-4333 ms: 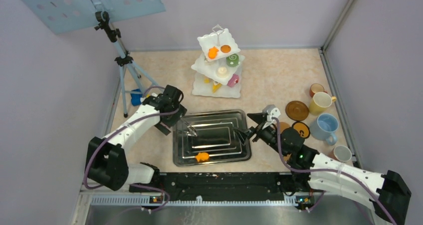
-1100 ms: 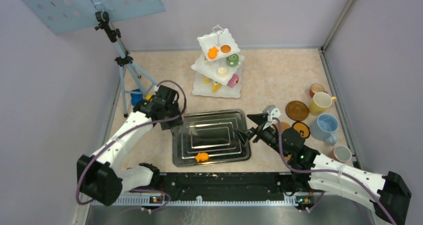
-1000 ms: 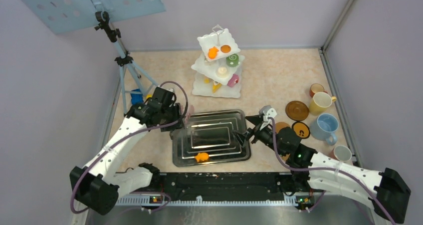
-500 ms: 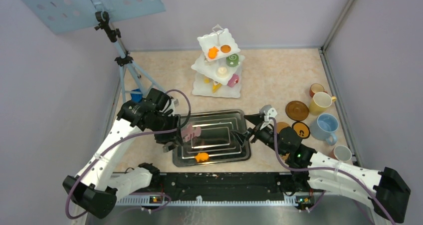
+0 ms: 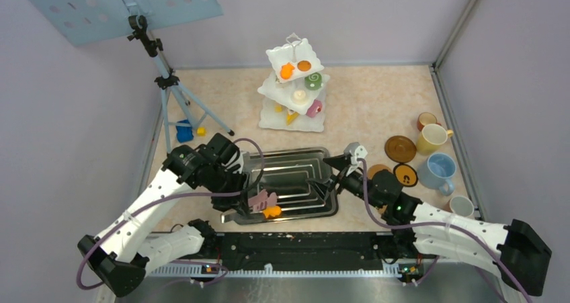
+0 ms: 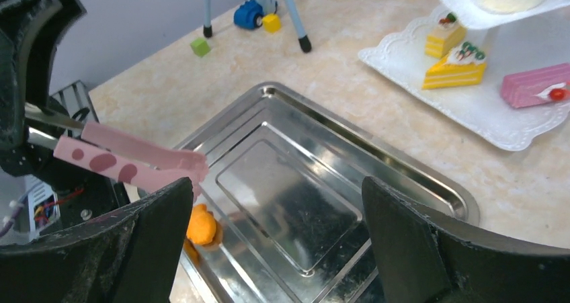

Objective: Serve the afternoon tea

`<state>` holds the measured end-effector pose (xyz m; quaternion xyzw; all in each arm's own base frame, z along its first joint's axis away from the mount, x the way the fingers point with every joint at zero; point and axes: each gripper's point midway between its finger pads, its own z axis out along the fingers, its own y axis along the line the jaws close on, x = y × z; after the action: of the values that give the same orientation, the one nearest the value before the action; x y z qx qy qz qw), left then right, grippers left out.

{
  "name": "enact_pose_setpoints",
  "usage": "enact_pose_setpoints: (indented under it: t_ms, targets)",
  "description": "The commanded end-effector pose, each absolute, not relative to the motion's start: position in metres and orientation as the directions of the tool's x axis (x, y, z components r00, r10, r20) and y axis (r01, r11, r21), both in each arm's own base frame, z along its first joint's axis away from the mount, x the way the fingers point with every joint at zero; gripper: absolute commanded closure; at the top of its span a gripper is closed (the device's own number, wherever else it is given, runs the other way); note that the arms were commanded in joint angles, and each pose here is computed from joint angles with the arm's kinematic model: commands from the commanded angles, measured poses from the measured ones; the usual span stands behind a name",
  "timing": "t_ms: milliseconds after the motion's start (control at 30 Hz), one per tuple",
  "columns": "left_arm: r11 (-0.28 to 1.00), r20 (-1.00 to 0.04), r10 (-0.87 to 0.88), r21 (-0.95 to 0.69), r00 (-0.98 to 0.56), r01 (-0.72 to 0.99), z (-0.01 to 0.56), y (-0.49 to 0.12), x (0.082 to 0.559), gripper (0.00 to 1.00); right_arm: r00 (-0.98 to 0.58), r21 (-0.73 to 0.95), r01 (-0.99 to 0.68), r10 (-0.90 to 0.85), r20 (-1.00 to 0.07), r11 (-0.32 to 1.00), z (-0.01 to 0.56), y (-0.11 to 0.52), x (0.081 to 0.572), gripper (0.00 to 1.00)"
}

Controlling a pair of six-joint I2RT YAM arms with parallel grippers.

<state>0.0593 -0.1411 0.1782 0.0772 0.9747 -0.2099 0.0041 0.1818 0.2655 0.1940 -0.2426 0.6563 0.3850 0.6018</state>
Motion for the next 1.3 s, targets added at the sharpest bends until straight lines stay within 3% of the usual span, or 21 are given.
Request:
enact_pose_setpoints:
  t_ms: [0, 433, 800, 1267]
  targets:
    - [0.902, -0.073, 0.130, -0.406, -0.989, 0.149, 0.182, -0.140, 0.061, 0.51, -0.184, 0.231, -0.830, 0.142, -0.973, 0.507, 0.201, 0.287, 0.174, 0.06]
    - [0.912, -0.008, 0.163, -0.380, -0.987, 0.154, 0.168, -0.138, 0.050, 0.54, -0.187, 0.240, -0.808, 0.151, -0.971, 0.538, 0.199, 0.288, 0.183, 0.06]
    - [0.933, 0.047, 0.206, -0.310, -0.977, 0.182, 0.153, -0.135, 0.052, 0.54, -0.182, 0.248, -0.676, 0.169, -0.969, 0.694, 0.185, 0.259, 0.206, 0.06]
    - [0.925, -0.035, 0.295, -0.240, -0.955, 0.294, 0.147, -0.164, 0.068, 0.52, -0.189, 0.259, -0.630, 0.178, -0.966, 0.732, 0.178, 0.250, 0.211, 0.06]
